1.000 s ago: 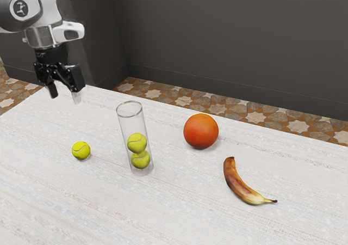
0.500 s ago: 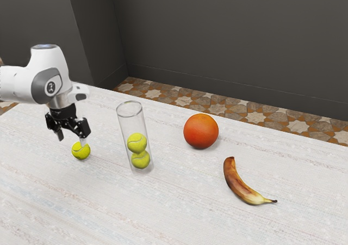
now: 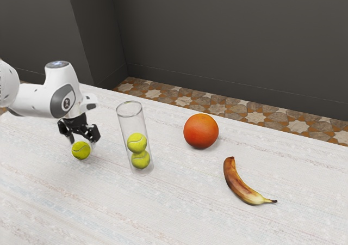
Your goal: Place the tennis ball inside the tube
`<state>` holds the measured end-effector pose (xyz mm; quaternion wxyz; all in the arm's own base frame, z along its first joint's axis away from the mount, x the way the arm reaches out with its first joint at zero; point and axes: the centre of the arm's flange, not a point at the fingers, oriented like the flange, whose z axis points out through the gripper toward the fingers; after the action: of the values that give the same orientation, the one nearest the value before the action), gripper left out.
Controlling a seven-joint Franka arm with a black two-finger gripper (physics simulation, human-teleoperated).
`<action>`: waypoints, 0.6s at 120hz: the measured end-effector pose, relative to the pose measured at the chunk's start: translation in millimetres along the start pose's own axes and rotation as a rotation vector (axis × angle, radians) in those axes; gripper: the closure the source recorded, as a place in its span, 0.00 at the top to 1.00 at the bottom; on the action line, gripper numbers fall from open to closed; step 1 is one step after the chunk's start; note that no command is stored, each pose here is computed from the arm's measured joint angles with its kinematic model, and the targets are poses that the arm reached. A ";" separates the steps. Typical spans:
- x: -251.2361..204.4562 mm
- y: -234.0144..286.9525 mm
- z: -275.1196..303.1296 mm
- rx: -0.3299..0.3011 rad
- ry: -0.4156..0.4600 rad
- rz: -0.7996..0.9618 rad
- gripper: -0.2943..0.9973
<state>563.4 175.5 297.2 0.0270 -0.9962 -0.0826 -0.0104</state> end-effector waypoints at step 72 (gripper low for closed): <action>7.0 -23.1 47.6 0.005 -0.045 -0.034 0.61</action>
<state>567.2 202.0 251.1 0.0274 -0.9945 -0.1002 0.0117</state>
